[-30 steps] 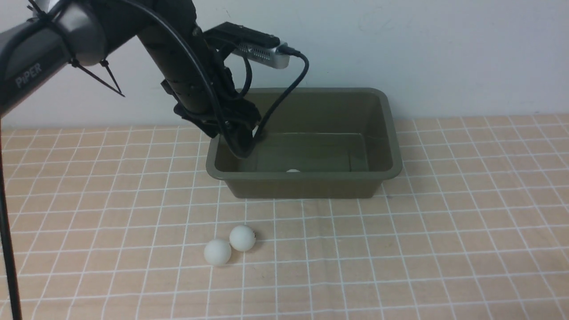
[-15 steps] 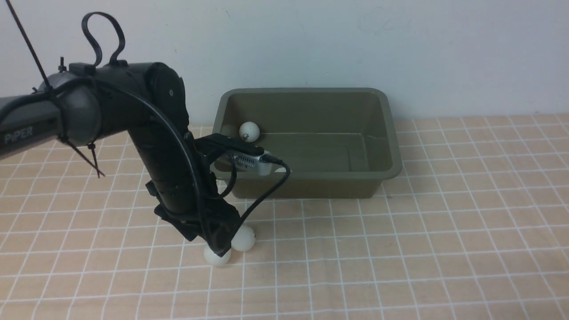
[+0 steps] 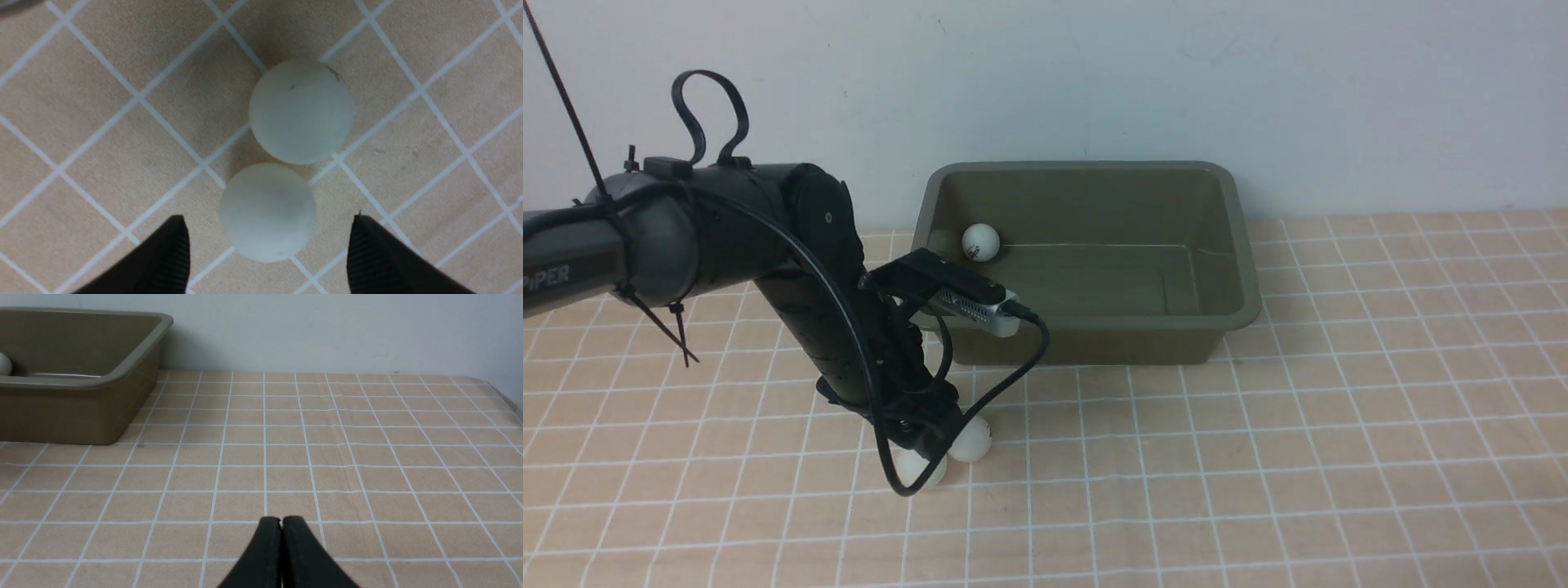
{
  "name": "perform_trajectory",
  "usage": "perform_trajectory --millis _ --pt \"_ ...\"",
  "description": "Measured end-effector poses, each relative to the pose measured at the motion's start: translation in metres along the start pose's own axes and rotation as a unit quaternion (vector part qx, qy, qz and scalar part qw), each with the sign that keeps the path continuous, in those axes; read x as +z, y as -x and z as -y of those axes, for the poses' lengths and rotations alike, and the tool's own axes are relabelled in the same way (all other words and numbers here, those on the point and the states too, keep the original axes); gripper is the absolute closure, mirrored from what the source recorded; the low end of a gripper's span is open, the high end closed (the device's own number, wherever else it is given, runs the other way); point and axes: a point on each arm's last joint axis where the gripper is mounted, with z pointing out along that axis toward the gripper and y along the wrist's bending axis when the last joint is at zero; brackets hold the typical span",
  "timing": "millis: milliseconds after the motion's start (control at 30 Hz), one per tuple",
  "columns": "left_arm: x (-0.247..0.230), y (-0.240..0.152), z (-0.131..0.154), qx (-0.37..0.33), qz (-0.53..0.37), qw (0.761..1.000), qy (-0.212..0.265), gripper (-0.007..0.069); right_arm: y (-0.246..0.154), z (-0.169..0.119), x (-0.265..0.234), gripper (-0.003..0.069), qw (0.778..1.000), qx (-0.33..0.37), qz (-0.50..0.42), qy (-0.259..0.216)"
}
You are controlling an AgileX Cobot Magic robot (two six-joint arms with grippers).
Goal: Put the table tennis balls into the box on the light coffee tablecloth.
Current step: 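Reach for and grasp a ping pong ball on the table beside the basket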
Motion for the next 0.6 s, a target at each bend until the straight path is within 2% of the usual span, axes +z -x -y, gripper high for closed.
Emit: perform_trajectory --millis 600 --pt "0.015 0.000 -0.003 -0.003 -0.012 1.000 -0.002 0.0197 0.000 0.000 0.000 0.0675 1.000 0.000 0.000 0.000"
